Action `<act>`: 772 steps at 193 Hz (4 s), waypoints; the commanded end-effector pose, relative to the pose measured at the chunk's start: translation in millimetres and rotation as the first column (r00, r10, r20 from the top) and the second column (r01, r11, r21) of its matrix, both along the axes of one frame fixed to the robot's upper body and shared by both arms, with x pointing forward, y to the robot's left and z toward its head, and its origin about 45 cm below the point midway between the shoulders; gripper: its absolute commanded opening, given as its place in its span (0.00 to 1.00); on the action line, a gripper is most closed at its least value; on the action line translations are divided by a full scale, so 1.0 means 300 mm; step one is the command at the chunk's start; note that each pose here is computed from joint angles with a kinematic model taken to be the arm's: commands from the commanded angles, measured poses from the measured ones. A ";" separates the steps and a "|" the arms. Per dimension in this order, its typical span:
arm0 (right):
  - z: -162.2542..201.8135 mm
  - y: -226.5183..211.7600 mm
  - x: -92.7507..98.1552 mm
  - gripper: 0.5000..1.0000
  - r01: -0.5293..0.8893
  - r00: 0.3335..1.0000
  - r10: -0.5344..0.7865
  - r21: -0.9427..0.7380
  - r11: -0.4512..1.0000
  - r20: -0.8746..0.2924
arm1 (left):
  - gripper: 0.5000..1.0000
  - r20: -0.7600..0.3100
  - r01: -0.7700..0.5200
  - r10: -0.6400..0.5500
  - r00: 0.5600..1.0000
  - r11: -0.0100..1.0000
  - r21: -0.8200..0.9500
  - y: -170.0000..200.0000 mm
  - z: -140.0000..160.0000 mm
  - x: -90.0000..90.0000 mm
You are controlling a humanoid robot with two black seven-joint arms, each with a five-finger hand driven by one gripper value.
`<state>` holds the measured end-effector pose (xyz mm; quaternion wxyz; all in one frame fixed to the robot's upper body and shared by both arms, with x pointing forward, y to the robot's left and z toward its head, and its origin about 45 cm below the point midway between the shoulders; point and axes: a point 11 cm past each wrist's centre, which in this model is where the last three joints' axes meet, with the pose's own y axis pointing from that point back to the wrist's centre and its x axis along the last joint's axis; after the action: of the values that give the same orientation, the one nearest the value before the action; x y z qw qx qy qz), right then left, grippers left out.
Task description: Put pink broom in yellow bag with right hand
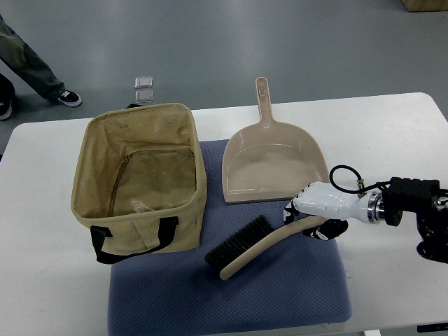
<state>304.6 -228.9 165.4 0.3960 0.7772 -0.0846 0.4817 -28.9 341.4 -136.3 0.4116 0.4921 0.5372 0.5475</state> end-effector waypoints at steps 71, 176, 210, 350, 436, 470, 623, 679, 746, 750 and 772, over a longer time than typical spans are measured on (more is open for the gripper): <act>0.090 -0.051 0.065 0.00 0.051 0.987 -0.059 0.059 0.997 0.148 | 1.00 0.000 0.000 0.000 1.000 1.000 0.000 0.000 0.000 0.000; 0.621 -0.102 0.289 0.00 -0.006 0.868 -0.069 0.150 0.989 0.493 | 1.00 0.000 0.000 0.000 1.000 1.000 0.000 0.000 0.000 0.000; 0.812 -0.078 0.372 0.00 -0.012 0.806 -0.082 0.154 0.988 0.587 | 1.00 0.000 0.000 0.000 1.000 1.000 0.000 0.000 0.000 0.000; 0.676 0.574 0.347 0.00 -0.358 0.786 0.220 0.135 0.924 0.577 | 1.00 0.000 0.000 0.000 1.000 1.000 -0.001 -0.001 0.000 0.000; 0.647 0.513 0.385 0.73 -0.307 0.797 0.155 0.170 0.936 0.584 | 1.00 0.000 0.000 0.000 1.000 1.000 0.000 0.000 0.000 0.000; 0.657 0.435 0.411 0.78 -0.259 0.807 0.107 0.185 0.948 0.581 | 1.00 0.000 0.000 0.000 1.000 1.000 -0.001 -0.001 0.000 0.000; 0.599 -0.021 0.512 0.79 0.447 0.886 -0.270 0.850 0.281 -0.377 | 1.00 0.000 0.000 0.000 1.000 1.000 0.000 0.000 0.000 0.000; 0.415 -0.195 0.573 0.79 0.650 0.720 -0.215 0.750 -0.124 -0.660 | 1.00 0.000 0.000 0.000 1.000 1.000 0.000 0.000 0.000 0.000; 0.212 -0.337 0.530 0.79 0.736 0.624 -0.087 0.621 -0.268 -0.777 | 1.00 0.000 0.001 -0.001 1.000 1.000 0.000 0.001 0.000 0.000; 0.207 -0.340 0.528 0.79 0.738 0.621 -0.081 0.616 -0.276 -0.780 | 1.00 0.000 0.000 0.000 1.000 1.000 0.000 0.000 0.000 0.000; 0.174 -0.346 0.515 0.79 0.742 0.603 -0.042 0.579 -0.337 -0.797 | 1.00 0.000 0.000 0.000 1.000 1.000 -0.001 -0.001 0.000 0.000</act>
<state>462.5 -330.5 226.0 -0.1375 0.7897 -0.5852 -0.1230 -29.0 341.5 -136.3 0.4115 0.4922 0.5371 0.5477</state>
